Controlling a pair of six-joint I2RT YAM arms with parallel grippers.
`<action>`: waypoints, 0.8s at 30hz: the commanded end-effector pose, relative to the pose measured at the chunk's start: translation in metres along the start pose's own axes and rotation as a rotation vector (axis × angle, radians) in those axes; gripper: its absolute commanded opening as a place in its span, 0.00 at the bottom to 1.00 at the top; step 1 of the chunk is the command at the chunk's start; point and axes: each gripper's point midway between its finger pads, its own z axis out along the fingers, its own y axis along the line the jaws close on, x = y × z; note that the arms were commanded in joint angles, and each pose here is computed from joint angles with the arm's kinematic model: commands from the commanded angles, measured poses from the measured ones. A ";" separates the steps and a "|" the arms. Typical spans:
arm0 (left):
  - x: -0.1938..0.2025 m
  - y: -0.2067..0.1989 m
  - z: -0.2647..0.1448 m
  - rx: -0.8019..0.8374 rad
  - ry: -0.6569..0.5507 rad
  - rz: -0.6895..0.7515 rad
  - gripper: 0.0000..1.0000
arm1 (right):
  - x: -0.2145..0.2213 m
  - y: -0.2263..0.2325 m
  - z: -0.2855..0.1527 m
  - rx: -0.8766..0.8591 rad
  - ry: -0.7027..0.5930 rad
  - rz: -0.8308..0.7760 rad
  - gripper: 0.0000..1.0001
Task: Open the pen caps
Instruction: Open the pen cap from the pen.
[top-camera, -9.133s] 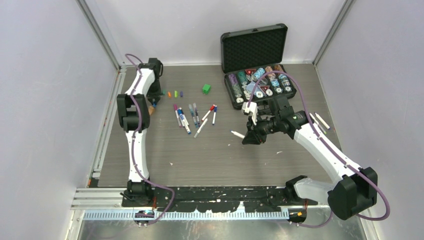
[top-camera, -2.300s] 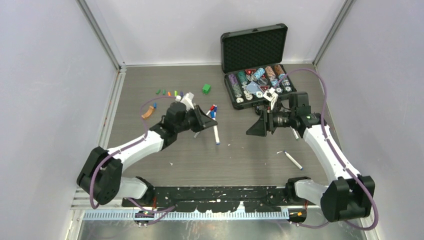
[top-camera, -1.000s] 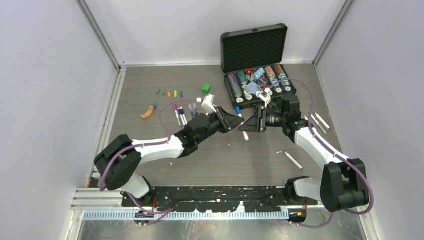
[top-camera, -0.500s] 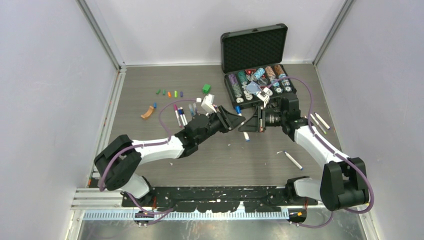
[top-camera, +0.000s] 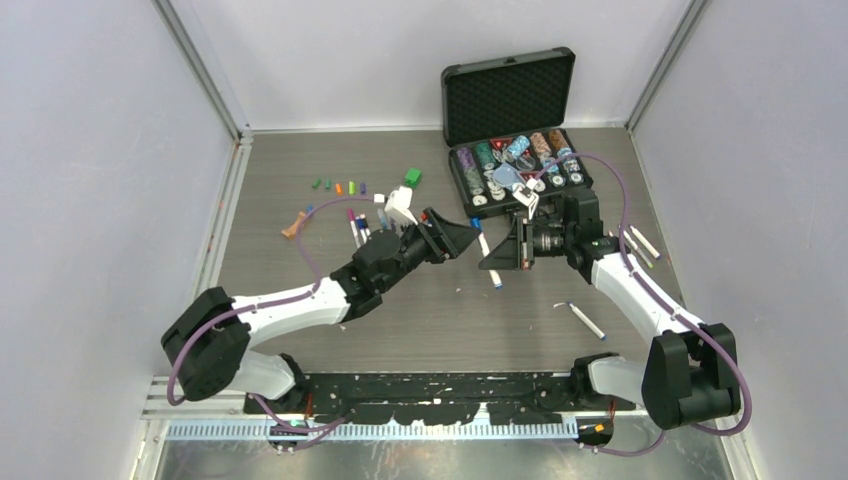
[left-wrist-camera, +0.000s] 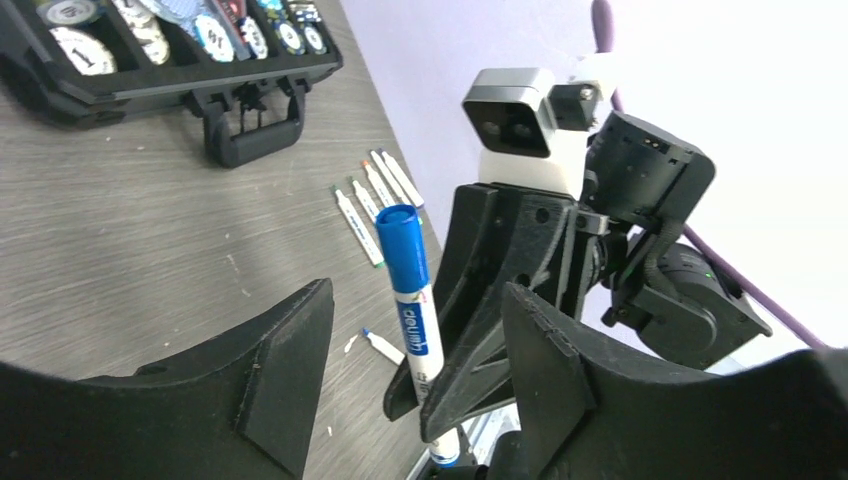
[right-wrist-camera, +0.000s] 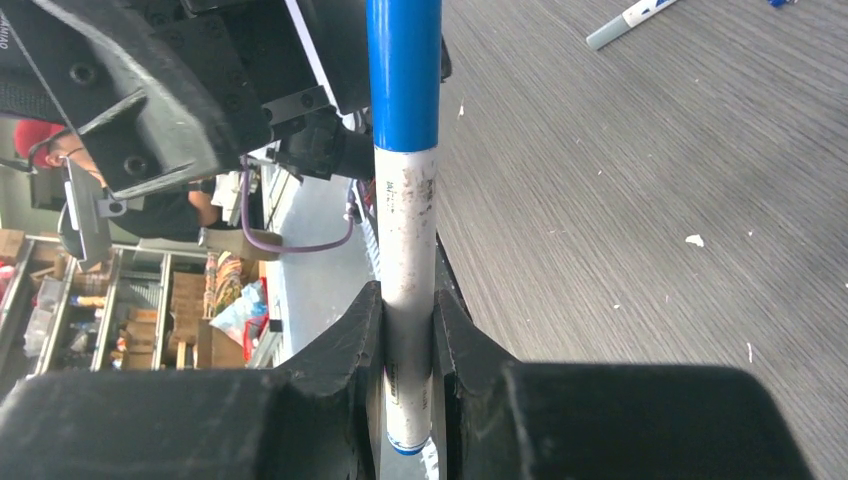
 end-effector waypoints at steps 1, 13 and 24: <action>-0.015 -0.007 0.006 -0.016 -0.043 0.010 0.63 | -0.009 0.021 -0.004 -0.050 -0.004 -0.099 0.00; -0.008 -0.014 0.022 0.008 -0.011 -0.008 0.52 | -0.008 0.020 -0.004 -0.052 0.002 -0.095 0.00; -0.006 -0.013 0.031 0.017 -0.004 -0.025 0.32 | -0.007 0.020 -0.003 -0.054 0.008 -0.092 0.00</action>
